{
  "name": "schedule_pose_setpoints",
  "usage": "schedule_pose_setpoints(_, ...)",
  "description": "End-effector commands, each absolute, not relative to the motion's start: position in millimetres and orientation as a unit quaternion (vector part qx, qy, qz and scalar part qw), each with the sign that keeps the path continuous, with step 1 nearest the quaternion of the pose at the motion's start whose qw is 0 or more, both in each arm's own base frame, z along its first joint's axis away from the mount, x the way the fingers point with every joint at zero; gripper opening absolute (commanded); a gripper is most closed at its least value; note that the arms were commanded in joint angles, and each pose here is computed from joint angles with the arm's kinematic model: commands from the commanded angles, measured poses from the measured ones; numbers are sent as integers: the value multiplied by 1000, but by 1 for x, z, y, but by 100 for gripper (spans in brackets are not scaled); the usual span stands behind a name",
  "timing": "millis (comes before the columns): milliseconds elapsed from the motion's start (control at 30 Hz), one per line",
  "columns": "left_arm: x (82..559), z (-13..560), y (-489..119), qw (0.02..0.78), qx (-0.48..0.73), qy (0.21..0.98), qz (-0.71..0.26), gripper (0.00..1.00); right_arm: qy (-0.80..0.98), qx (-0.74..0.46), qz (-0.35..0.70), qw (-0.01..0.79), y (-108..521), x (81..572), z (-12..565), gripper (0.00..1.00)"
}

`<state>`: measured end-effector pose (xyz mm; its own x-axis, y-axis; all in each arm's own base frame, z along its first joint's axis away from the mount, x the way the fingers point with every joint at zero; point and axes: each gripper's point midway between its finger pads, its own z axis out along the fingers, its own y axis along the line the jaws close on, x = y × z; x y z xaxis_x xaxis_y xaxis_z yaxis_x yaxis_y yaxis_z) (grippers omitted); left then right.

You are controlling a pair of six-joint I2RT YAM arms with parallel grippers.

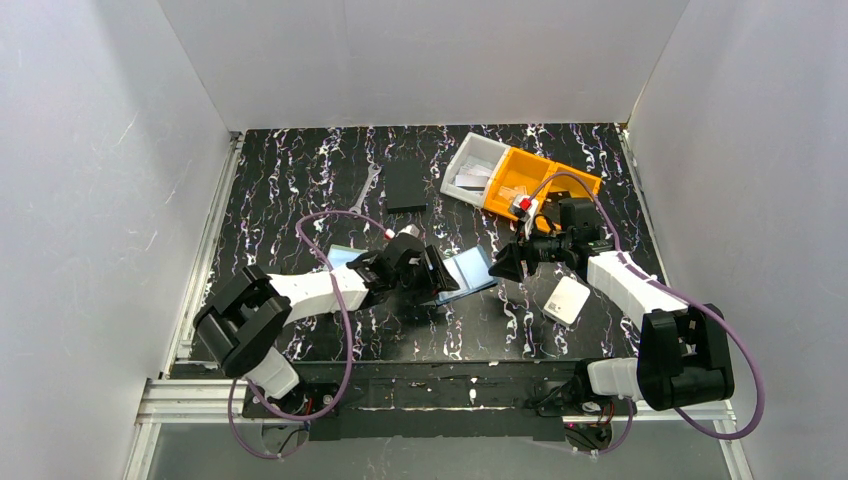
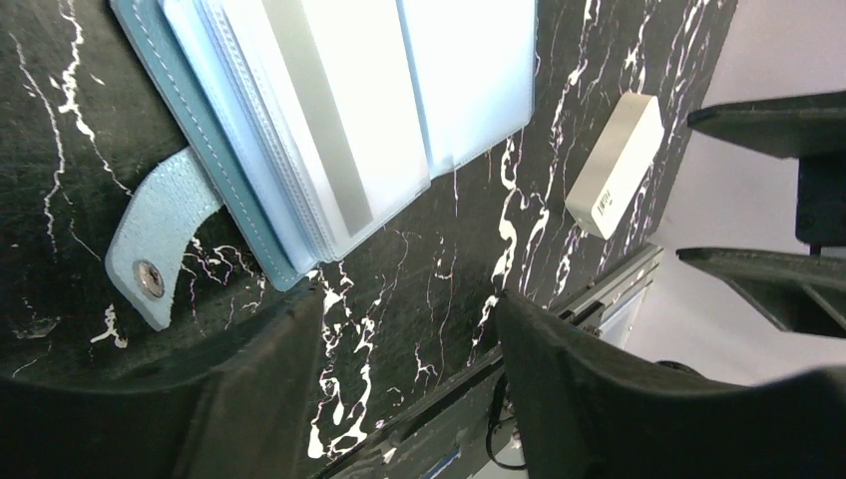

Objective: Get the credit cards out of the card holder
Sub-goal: Reset both arms

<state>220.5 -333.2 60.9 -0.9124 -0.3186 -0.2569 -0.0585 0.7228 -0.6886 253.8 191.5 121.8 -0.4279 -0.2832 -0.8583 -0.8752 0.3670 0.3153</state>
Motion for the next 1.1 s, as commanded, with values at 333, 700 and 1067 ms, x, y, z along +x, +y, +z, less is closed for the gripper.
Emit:
schedule_pose_setpoints(333, 236, 66, -319, 188, -122, 942, -250, 51, 732, -397, 404, 378, 192, 259, 124, 61)
schedule_pose_setpoints(700, 232, 121, -309, 277, -13, 898, -343, 55, 747, -388, 354, 408, 169, 272, 134, 61)
schedule_pose_setpoints(1067, 236, 172, -213, 342, -19, 884, -318, 98, 795, -293, 266, 460, 84, 309, 189, 84)
